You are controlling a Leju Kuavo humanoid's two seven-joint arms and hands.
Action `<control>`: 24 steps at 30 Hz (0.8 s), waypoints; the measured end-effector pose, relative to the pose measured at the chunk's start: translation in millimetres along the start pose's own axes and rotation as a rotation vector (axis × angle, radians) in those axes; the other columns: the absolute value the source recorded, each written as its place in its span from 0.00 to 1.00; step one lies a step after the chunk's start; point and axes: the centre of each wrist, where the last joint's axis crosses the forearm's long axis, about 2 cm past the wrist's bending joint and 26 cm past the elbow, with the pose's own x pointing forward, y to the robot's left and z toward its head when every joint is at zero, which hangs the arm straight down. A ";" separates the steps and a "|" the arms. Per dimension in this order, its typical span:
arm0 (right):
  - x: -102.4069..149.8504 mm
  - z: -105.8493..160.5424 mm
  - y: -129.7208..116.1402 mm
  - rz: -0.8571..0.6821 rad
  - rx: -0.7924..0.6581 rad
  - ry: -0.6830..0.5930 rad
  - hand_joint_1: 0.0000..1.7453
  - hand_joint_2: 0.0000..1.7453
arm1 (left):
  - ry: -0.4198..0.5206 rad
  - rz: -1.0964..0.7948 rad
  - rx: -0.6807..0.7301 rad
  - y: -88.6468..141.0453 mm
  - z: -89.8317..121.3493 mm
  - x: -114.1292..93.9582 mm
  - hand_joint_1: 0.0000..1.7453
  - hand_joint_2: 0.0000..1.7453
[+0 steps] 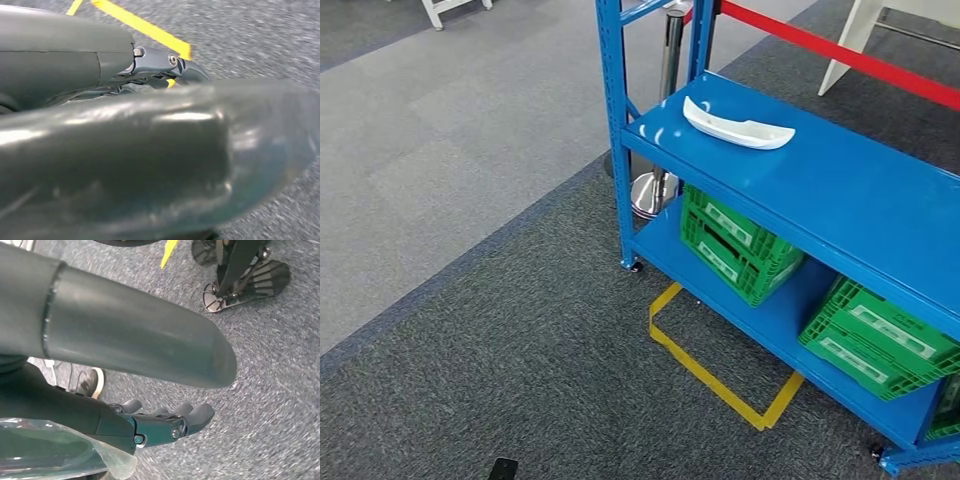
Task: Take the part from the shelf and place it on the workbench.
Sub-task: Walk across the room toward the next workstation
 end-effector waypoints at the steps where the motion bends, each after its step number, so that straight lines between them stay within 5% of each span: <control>1: 0.7 0.1 0.5 -0.002 0.001 -0.001 0.00 0.00 | -0.001 -0.001 0.002 0.3 -0.1 0.0 0.00 0.00; 24: -0.3 0.8 2.7 -0.001 0.006 0.015 0.00 0.00 | -0.007 0.001 0.013 -0.7 -0.6 2.0 0.00 0.00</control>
